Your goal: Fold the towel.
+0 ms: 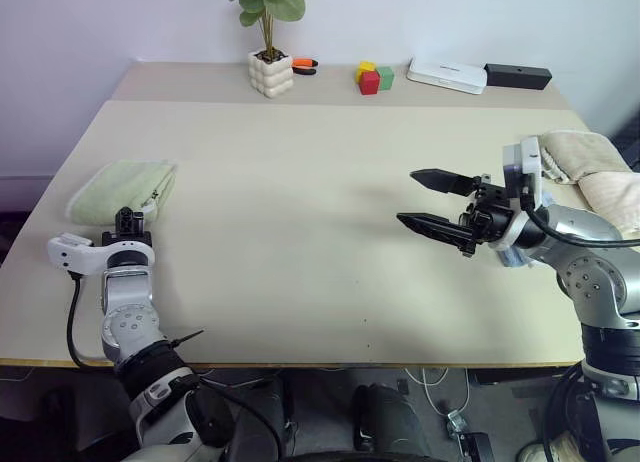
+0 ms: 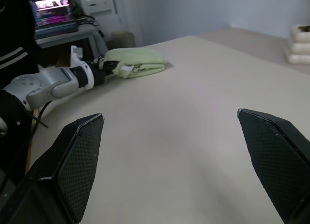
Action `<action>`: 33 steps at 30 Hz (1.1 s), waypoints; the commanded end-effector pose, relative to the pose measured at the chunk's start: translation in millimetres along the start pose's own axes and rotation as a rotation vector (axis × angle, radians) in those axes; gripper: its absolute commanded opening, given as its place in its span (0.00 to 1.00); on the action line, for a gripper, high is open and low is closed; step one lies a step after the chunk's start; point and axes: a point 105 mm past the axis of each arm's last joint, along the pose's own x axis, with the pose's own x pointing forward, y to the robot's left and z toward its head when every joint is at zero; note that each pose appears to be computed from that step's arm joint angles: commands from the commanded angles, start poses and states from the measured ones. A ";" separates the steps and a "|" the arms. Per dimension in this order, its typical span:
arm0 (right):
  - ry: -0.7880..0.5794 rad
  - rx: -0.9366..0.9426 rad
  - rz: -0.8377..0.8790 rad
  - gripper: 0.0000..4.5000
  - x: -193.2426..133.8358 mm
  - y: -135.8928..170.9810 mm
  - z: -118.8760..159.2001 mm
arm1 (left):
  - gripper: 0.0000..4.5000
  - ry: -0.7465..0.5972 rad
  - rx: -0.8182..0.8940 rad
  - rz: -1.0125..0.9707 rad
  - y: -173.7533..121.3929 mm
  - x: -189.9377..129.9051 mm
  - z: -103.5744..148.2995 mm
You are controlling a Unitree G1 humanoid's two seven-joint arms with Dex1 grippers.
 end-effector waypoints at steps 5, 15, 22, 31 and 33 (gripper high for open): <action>-0.020 -0.051 -0.012 1.00 0.8 -0.5 10.4 | 0.01 0.055 -0.018 -0.034 -12.3 -4.2 -19.2; -0.025 -0.058 -0.044 1.00 -0.8 -2.2 10.1 | 0.79 0.137 -0.052 -0.071 -20.6 -13.9 -33.5; -0.018 -0.065 -0.059 1.00 -5.5 -7.0 9.5 | 0.99 0.412 -0.053 -0.068 -25.6 -55.0 -70.3; -0.044 -0.067 -0.091 1.00 -14.8 -13.6 13.5 | 0.99 0.616 0.252 -0.611 -92.5 -79.3 -95.1; -0.014 -0.090 -0.103 1.00 -15.7 -13.4 9.9 | 0.99 0.602 0.458 -0.839 -111.0 -75.6 -93.4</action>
